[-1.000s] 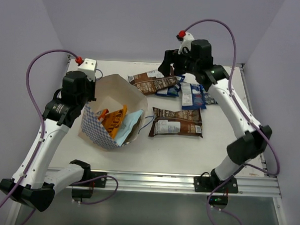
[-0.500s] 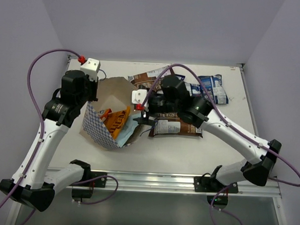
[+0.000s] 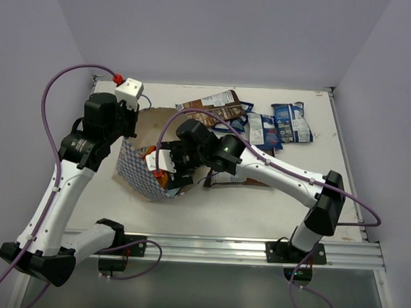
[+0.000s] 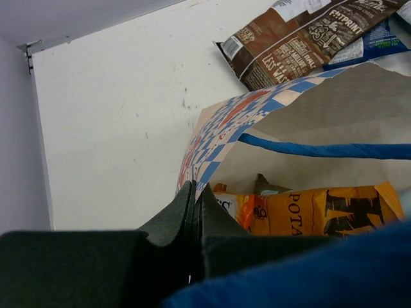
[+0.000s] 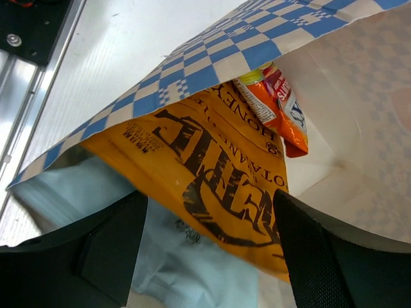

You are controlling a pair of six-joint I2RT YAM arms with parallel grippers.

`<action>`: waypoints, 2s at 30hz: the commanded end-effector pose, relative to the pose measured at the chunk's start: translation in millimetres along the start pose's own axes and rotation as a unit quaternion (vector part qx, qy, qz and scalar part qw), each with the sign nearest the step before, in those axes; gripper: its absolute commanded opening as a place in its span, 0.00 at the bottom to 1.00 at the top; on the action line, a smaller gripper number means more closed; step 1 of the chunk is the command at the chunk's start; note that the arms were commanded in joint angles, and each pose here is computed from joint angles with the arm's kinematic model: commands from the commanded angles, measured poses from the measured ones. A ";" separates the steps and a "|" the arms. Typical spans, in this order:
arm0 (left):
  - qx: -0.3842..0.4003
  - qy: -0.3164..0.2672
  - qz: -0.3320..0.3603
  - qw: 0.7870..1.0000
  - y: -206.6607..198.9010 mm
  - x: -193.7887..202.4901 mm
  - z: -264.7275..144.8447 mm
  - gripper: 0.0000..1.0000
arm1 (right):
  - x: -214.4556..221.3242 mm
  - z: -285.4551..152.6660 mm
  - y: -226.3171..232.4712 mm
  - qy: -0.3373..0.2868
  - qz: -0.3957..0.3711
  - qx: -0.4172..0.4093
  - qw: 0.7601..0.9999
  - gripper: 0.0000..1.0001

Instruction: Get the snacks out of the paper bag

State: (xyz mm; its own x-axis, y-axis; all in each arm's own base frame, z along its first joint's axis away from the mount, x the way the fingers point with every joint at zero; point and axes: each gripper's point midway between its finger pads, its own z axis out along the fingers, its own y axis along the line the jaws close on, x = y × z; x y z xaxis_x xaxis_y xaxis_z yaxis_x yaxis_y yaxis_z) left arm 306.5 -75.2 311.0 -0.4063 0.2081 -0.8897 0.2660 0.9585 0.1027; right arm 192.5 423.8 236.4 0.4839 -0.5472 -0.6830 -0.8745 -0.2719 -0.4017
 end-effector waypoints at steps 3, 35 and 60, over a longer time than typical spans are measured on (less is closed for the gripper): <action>0.016 -0.078 0.011 0.997 -3.3 -44.5 -15.6 0.00 | 7.3 25.1 -10.4 0.028 -0.022 -0.005 0.999 0.78; -0.141 -0.037 -0.043 0.988 46.8 -19.2 -12.7 0.00 | -113.1 -296.9 -107.0 -0.232 0.069 0.398 0.885 0.00; -0.164 -0.030 -0.063 0.984 53.4 -32.0 2.5 0.00 | 236.2 -474.6 -40.0 0.210 0.346 0.767 0.497 0.00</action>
State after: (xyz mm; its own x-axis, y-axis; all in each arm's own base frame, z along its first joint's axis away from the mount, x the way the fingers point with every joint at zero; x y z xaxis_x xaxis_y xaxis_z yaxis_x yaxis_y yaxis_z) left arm 328.8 -28.5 310.5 -0.4606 0.1248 -0.8788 -0.0628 0.9830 0.1725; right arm 339.5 -33.1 324.6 -0.3493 -0.3110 -0.8839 0.1469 0.9134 -0.3795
